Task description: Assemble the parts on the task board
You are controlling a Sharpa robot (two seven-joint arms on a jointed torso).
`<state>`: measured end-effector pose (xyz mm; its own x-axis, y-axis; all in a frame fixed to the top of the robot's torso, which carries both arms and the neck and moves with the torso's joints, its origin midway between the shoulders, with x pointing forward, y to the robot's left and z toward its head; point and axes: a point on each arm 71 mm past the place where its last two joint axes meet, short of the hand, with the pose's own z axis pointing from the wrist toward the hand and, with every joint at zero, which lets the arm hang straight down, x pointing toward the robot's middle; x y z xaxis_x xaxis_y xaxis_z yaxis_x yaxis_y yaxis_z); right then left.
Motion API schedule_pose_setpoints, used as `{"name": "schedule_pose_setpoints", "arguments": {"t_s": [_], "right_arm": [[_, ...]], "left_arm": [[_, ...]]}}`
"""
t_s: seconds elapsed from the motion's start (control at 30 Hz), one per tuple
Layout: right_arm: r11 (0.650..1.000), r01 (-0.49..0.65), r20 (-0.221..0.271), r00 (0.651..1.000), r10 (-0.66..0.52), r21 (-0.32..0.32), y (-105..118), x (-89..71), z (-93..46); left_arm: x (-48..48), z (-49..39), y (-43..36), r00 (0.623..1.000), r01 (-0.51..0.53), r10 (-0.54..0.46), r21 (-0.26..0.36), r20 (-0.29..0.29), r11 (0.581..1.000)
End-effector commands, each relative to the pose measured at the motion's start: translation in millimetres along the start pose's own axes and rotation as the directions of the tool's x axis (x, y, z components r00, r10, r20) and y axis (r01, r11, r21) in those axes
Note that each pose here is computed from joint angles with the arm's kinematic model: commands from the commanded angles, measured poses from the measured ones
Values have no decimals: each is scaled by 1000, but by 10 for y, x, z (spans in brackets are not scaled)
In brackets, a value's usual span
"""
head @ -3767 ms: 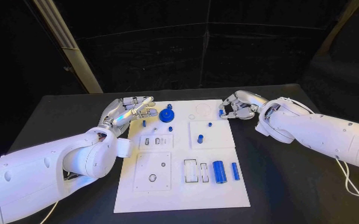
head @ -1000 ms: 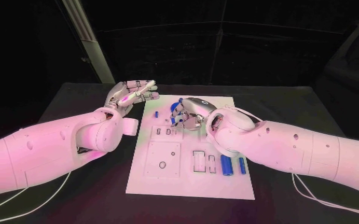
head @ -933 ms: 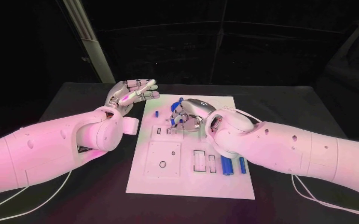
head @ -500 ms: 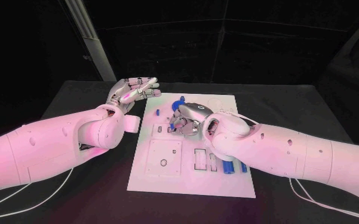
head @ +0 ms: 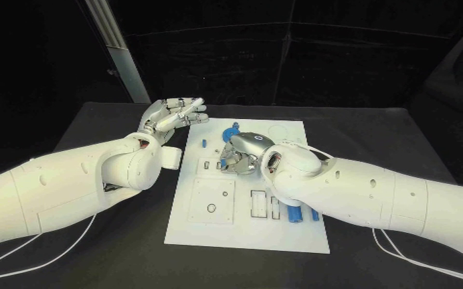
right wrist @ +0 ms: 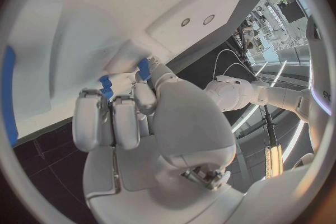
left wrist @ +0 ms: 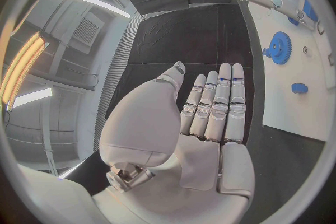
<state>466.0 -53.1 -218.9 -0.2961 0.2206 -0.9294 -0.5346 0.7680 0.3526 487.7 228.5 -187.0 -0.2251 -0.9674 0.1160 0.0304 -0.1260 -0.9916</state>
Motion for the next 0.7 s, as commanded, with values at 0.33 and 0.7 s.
{"name": "schedule_pose_setpoints", "arguments": {"t_s": [0.33, 0.7], "right_arm": [[998, 56, -56, 997, -55, 25, -46, 44, -14], [996, 77, -52, 996, -75, 35, -53, 39, -19]], "left_arm": [[13, 5, -17, 1000, 8, -8, 10, -11, 1000], [11, 7, -15, 1000, 8, -8, 9, -11, 1000]]}}
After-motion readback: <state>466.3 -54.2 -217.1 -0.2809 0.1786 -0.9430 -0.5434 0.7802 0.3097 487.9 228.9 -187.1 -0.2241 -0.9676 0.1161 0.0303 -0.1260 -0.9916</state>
